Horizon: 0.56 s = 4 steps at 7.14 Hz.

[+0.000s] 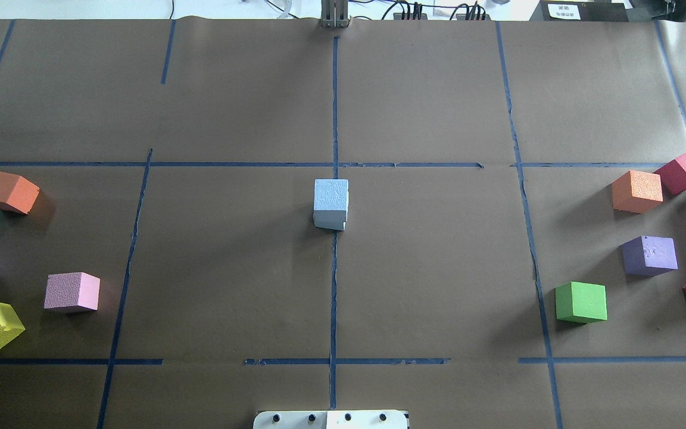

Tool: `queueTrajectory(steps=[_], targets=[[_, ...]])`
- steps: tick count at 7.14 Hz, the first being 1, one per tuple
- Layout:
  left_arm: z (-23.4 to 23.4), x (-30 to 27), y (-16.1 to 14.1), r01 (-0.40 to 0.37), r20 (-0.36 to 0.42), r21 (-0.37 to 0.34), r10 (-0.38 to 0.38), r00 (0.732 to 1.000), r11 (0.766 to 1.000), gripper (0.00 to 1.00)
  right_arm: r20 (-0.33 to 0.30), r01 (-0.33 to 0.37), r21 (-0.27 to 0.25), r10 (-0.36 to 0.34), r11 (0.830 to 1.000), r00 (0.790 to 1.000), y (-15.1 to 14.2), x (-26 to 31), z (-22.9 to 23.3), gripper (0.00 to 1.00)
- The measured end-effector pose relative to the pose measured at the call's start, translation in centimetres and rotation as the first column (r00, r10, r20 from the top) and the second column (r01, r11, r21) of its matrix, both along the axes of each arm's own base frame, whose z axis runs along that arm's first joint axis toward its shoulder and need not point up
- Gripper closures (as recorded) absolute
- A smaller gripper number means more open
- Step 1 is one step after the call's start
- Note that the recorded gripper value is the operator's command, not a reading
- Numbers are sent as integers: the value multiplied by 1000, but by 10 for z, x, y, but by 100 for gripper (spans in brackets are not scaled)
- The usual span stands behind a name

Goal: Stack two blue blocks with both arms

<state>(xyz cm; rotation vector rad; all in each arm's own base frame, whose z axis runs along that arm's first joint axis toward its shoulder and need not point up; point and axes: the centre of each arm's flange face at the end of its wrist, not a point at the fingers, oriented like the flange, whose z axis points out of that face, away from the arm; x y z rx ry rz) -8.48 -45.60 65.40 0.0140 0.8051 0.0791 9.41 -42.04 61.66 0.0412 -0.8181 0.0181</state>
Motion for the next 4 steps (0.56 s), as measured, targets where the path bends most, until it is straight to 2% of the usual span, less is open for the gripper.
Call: queueTrajectory(steps=[4], targets=[[7,3,1,-8,1,-13,8,1000,1000,0,0,1,-2,-1,1000,1000,0,0,2,0]])
